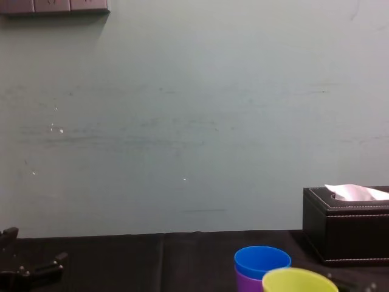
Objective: Stack the three plastic cups sequentially using one hand.
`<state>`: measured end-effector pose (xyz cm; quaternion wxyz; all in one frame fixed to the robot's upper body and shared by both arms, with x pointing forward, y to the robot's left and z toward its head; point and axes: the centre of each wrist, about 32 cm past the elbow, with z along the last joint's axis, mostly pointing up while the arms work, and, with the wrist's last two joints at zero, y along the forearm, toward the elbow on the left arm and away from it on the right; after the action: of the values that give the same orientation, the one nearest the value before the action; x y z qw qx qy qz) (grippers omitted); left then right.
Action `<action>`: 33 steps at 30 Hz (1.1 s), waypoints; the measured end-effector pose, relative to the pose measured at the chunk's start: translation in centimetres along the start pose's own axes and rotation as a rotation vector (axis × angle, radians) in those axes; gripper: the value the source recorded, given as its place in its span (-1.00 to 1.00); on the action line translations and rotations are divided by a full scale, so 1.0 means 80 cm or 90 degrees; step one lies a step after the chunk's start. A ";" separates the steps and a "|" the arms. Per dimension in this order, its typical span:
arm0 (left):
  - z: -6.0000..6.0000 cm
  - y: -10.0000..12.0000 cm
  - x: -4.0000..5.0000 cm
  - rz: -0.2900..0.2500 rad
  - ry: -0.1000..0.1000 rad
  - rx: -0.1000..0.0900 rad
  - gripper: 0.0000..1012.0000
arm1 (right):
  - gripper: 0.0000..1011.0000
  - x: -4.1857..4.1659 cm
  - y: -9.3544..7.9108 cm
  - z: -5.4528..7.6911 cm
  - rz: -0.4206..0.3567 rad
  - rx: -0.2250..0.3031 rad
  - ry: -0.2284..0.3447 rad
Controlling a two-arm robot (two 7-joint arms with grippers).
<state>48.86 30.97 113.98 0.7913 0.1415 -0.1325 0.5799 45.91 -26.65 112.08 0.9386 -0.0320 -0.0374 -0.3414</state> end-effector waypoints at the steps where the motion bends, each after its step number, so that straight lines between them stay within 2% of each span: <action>1: 0.000 0.000 0.000 0.000 0.000 0.000 1.00 | 0.46 0.001 0.000 0.007 -0.003 0.003 0.001; 11: 0.000 0.000 0.000 0.000 0.000 0.000 1.00 | 0.46 0.006 0.005 0.051 0.003 0.013 0.009; 17: 0.000 0.000 0.000 0.000 0.000 0.000 1.00 | 0.46 0.018 0.014 0.087 -0.009 0.010 0.017; 21: 0.000 0.000 0.000 0.000 0.000 0.000 1.00 | 0.46 0.024 0.020 0.099 -0.012 0.005 0.015; 24: 0.000 0.000 0.000 0.000 0.000 0.000 1.00 | 0.46 0.032 0.029 0.112 -0.014 0.001 0.009; 33: 0.000 0.000 0.000 0.000 0.000 0.000 1.00 | 0.46 0.046 0.047 0.120 -0.024 -0.002 0.009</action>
<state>48.86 30.97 113.98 0.7913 0.1415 -0.1324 0.5799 50.68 -25.26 121.80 0.9323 -0.0307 -0.0308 -0.3589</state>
